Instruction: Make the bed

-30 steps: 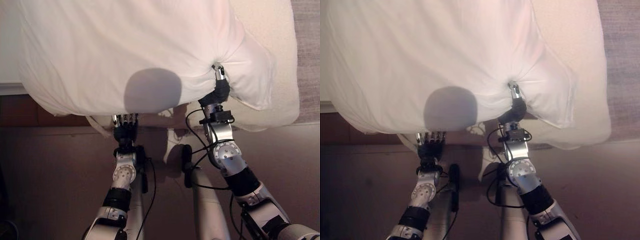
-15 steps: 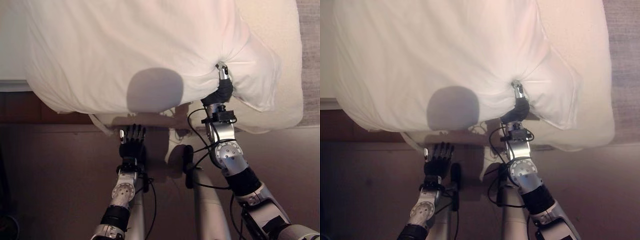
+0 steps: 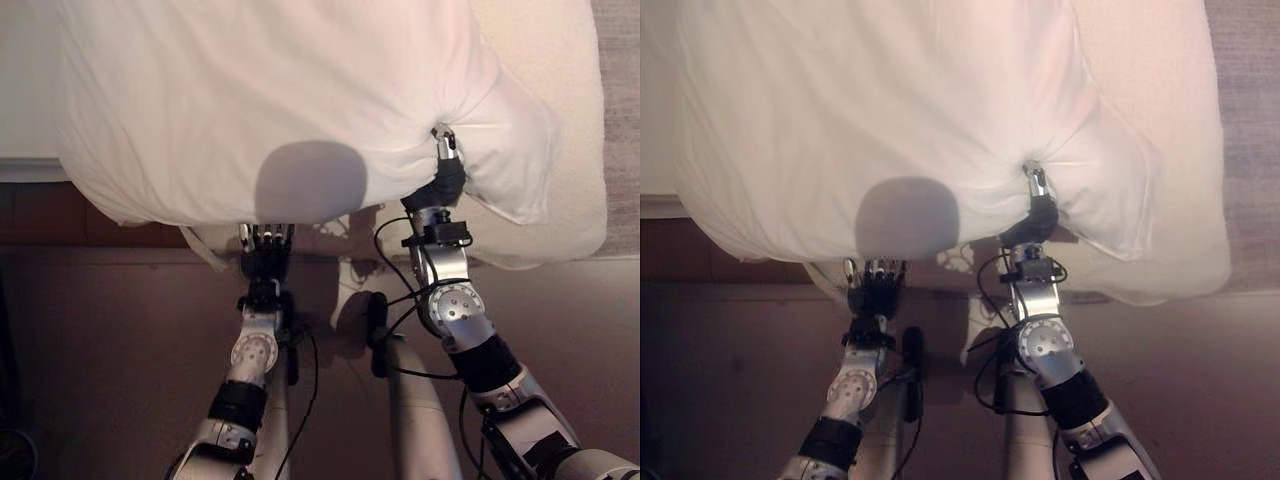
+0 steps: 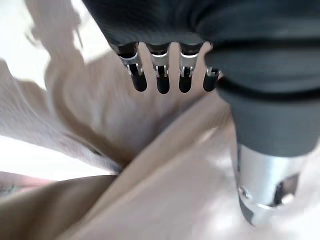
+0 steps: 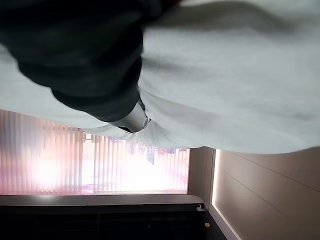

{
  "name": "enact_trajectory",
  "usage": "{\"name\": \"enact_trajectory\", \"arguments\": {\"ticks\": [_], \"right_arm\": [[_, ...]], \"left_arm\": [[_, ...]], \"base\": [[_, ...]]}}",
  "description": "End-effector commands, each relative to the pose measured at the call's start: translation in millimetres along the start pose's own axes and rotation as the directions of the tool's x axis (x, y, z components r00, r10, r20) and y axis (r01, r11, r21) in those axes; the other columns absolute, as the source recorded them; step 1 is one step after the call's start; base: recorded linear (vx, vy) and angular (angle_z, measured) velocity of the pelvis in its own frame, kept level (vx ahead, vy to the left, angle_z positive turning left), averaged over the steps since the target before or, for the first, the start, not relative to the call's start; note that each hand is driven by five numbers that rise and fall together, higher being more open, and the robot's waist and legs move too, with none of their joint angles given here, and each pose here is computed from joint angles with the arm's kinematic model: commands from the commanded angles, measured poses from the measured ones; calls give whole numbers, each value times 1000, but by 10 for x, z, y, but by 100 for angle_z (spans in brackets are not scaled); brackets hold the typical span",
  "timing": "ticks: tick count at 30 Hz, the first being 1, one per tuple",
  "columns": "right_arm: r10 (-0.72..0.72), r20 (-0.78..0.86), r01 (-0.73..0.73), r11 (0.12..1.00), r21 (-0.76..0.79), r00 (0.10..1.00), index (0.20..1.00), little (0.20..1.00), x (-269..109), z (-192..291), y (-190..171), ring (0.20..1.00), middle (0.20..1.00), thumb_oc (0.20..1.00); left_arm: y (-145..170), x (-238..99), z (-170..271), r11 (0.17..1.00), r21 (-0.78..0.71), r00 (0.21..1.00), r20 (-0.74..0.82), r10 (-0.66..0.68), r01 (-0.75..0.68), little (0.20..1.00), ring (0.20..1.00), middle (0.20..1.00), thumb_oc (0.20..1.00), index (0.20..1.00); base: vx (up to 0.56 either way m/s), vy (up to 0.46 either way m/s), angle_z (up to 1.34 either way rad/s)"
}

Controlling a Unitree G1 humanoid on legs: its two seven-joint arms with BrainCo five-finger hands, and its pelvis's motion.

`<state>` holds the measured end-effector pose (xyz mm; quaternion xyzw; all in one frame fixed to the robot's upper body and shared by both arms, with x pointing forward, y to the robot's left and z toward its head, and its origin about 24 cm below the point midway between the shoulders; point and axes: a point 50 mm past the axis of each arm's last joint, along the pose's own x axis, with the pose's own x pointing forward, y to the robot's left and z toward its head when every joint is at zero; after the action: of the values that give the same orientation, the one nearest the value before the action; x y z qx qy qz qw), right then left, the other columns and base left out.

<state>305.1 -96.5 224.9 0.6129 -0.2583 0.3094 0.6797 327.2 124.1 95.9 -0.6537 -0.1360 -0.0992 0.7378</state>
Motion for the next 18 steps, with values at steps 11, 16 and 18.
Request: {"name": "enact_trajectory", "arguments": {"ticks": [11, 16, 18], "right_arm": [[290, 74, -295, 953, 70, 954, 200, 200, -1, 23, 517, 200, 200, 200], [291, 74, -296, 953, 67, 954, 200, 200, -6, 26, 519, 200, 200, 200], [288, 75, -293, 954, 58, 955, 200, 200, -9, 41, 512, 200, 200, 200]], "left_arm": [[-378, 110, 265, 984, 44, 977, 122, -175, 170, 1000, 1000, 1000, 1000, 1000], [-439, 102, 361, 977, 40, 963, 165, -211, 207, 1000, 1000, 1000, 1000, 1000], [-474, 101, 404, 972, 53, 956, 176, -233, 227, 1000, 1000, 1000, 1000, 1000]], "base": [[0, 0, 0], [0, 0, 0], [0, 0, 0]]}}
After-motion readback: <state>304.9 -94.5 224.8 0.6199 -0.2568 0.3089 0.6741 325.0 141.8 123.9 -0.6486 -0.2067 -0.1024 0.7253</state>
